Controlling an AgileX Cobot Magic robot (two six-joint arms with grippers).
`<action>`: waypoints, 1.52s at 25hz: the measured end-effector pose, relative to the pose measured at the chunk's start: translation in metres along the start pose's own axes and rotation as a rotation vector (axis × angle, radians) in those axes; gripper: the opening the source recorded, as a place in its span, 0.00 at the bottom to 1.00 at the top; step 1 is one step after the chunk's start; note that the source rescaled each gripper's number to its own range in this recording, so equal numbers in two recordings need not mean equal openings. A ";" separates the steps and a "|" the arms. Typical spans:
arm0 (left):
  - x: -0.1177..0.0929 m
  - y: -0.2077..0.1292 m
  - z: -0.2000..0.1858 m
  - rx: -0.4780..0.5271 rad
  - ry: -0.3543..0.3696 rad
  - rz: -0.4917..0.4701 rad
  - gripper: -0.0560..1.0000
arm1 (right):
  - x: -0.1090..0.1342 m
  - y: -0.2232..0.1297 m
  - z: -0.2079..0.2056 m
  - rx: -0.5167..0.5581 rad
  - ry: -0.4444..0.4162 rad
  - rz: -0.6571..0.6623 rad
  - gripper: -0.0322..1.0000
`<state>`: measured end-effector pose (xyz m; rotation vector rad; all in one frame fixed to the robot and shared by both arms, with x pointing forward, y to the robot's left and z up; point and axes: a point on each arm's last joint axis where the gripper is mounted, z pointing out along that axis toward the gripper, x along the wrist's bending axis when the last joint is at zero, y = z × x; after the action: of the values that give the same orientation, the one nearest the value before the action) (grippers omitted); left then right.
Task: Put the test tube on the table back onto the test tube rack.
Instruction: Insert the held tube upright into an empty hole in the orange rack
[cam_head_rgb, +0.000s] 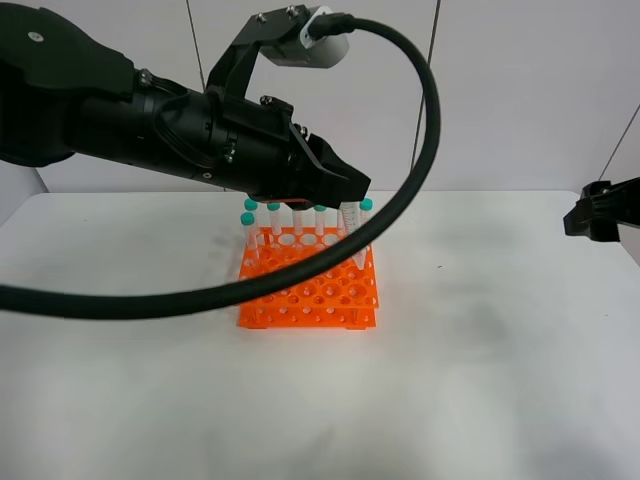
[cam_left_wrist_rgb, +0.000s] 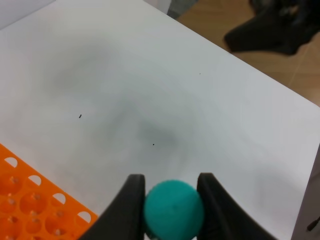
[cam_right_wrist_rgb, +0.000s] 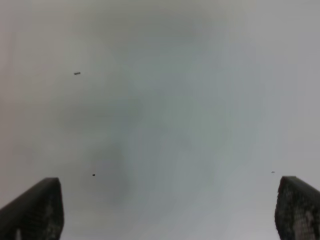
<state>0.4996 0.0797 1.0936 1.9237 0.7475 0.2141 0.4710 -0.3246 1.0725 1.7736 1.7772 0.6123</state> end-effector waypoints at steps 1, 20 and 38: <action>0.000 0.000 0.000 0.000 0.000 0.001 0.05 | 0.000 0.000 -0.009 -0.016 -0.002 -0.003 0.93; 0.000 0.000 0.000 0.003 -0.003 0.003 0.05 | 0.012 -0.068 -0.171 -0.361 -0.027 -0.023 0.93; -0.002 -0.001 0.000 0.015 -0.021 0.004 0.05 | 0.021 -0.164 -0.129 -0.243 0.037 0.055 0.93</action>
<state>0.4975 0.0791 1.0927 1.9391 0.7339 0.1910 0.2636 -0.2999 1.0585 1.6573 1.6058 0.8500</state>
